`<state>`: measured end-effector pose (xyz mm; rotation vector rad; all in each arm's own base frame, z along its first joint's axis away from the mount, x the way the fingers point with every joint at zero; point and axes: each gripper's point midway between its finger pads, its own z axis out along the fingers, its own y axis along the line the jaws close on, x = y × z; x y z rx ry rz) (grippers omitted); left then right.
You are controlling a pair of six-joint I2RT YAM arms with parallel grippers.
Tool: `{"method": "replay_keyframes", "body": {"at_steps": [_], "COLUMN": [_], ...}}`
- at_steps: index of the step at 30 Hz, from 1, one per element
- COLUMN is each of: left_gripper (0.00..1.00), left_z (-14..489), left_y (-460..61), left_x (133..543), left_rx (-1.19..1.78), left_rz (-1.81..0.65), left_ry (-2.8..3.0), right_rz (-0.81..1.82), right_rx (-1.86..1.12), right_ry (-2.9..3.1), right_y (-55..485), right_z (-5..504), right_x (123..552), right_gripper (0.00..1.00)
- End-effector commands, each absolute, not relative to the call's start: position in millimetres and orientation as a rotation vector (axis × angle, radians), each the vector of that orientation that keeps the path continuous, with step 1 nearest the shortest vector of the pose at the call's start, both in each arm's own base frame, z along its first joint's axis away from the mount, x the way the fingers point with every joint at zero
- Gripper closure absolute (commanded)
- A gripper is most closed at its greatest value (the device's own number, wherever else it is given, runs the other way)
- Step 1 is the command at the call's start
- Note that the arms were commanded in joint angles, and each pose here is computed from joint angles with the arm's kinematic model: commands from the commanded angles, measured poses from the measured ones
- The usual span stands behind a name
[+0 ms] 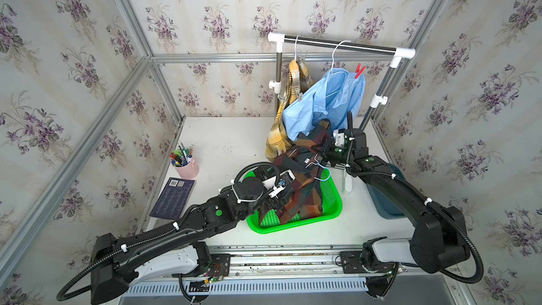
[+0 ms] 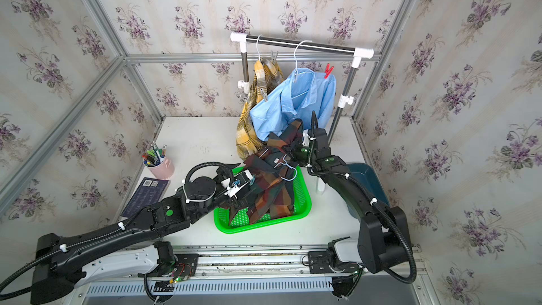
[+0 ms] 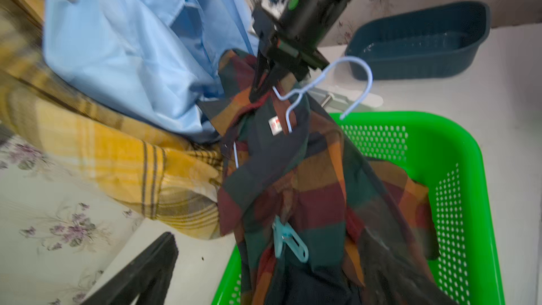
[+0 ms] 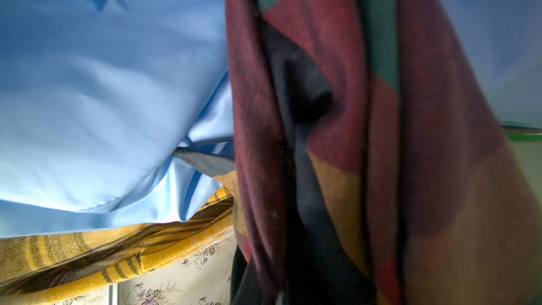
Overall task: Remove the clothespins securing long-sleeve shirts to the hanger
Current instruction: Remove the clamp from the hanger.
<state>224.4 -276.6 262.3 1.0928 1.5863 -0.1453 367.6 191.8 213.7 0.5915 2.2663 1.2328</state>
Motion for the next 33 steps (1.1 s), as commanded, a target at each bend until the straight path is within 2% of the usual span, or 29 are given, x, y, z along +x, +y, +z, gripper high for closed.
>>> {"method": "replay_keyframes", "body": {"at_steps": [1, 5, 11, 17, 32, 33], "left_gripper": [0.06, 0.11, 0.21, 0.31, 0.44, 0.49], "left_z": [232, 219, 208, 195, 181, 182], "left_y": [-273, -271, -283, -291, -297, -298], "left_x": [214, 231, 249, 256, 267, 267], "left_rx": [1.184, 1.273, 1.358, 1.414, 1.418, 1.417], "left_rz": [-0.192, 0.001, 0.075, 0.097, 0.120, 0.114], "left_ry": [1.700, 1.646, 1.628, 1.631, 1.647, 1.644], "right_rz": [1.250, 1.285, 1.310, 1.322, 1.350, 1.349], "right_rx": [0.575, 0.557, 0.542, 0.526, 0.527, 0.527], "right_ry": [2.224, 2.220, 2.214, 2.210, 2.195, 2.195], "right_y": [193, 195, 193, 192, 187, 187], "right_z": [221, 219, 219, 221, 220, 220], "right_x": [373, 368, 364, 363, 364, 365], "right_gripper": [1.00, 1.00, 1.00, 1.00, 1.00, 1.00]}}
